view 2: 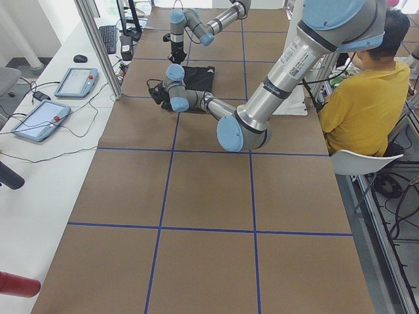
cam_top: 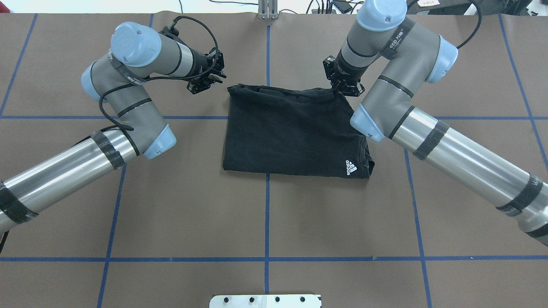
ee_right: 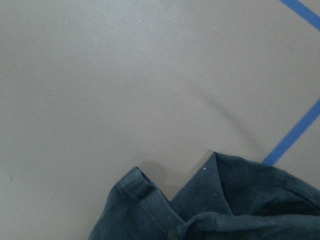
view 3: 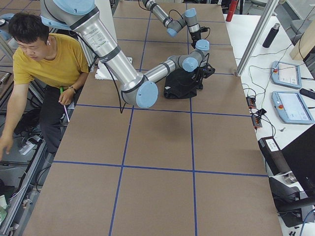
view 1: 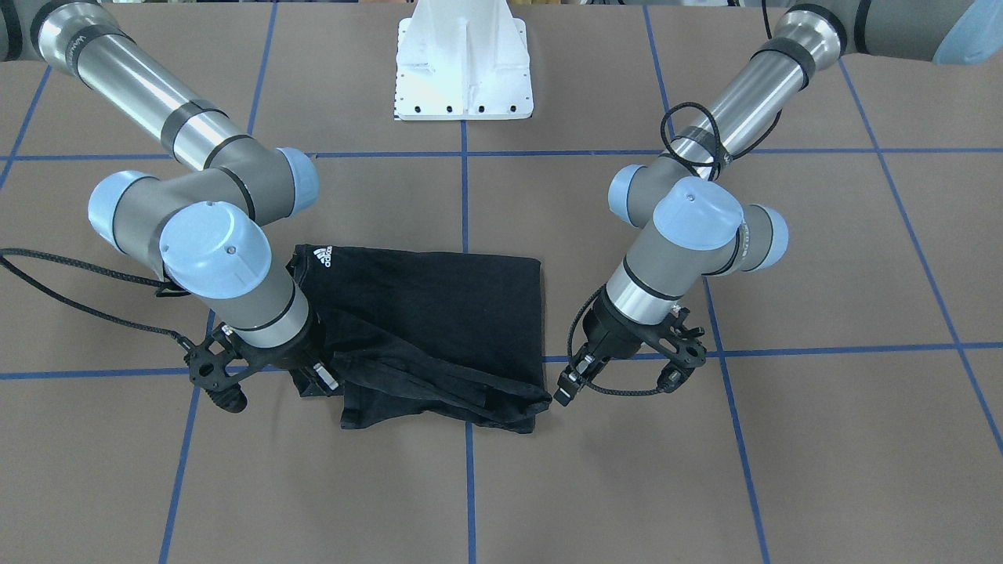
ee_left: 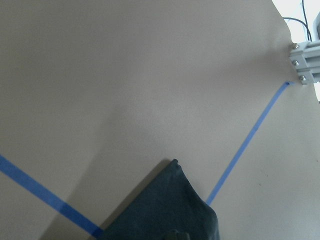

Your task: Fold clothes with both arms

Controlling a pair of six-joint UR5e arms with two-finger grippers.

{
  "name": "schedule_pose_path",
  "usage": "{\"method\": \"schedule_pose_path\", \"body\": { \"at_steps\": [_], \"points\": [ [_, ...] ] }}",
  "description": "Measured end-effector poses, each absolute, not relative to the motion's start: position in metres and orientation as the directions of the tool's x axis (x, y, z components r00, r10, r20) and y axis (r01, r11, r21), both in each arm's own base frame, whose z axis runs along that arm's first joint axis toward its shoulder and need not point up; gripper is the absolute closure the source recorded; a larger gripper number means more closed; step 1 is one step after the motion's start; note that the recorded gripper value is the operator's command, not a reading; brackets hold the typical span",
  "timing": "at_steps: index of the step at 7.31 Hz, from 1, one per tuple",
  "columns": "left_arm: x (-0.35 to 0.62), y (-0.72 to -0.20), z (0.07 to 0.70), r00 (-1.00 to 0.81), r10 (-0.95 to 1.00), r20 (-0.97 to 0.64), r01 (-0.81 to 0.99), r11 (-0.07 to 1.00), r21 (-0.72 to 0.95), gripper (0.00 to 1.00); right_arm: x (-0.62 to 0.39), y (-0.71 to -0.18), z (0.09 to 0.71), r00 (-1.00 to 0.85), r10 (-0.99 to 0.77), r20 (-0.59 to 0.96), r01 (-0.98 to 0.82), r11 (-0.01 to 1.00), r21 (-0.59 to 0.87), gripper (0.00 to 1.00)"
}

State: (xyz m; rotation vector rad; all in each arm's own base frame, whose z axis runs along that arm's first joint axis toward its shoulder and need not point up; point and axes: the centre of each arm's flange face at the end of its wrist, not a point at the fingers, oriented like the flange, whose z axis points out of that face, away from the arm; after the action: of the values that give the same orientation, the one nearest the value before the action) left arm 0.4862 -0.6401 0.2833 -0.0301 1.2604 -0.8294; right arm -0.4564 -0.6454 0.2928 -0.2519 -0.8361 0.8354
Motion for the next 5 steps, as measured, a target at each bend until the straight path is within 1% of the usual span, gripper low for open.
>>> {"method": "schedule_pose_path", "body": {
  "at_steps": [2, 4, 5],
  "points": [
    [0.474, -0.665, 0.290, 0.072, -0.531, -0.844, 0.570, 0.716, -0.402, 0.01, -0.445, -0.676, 0.283, 0.385, 0.727, 0.568, -0.552, 0.675, -0.490, 0.00],
    [0.463, -0.673, 0.286, 0.073, -0.508, -0.858, 0.577, 0.723, -0.379, 0.01, -0.426, -0.689, 0.279, 0.394, 0.704, 0.591, -0.519, 0.701, -0.489, 0.00],
    [0.456, -0.675, 0.279, 0.090, -0.470, -0.878, 0.570, 0.747, -0.342, 0.01, -0.418, -0.693, 0.277, 0.397, 0.694, 0.601, -0.509, 0.711, -0.485, 0.00]
  ]
}}
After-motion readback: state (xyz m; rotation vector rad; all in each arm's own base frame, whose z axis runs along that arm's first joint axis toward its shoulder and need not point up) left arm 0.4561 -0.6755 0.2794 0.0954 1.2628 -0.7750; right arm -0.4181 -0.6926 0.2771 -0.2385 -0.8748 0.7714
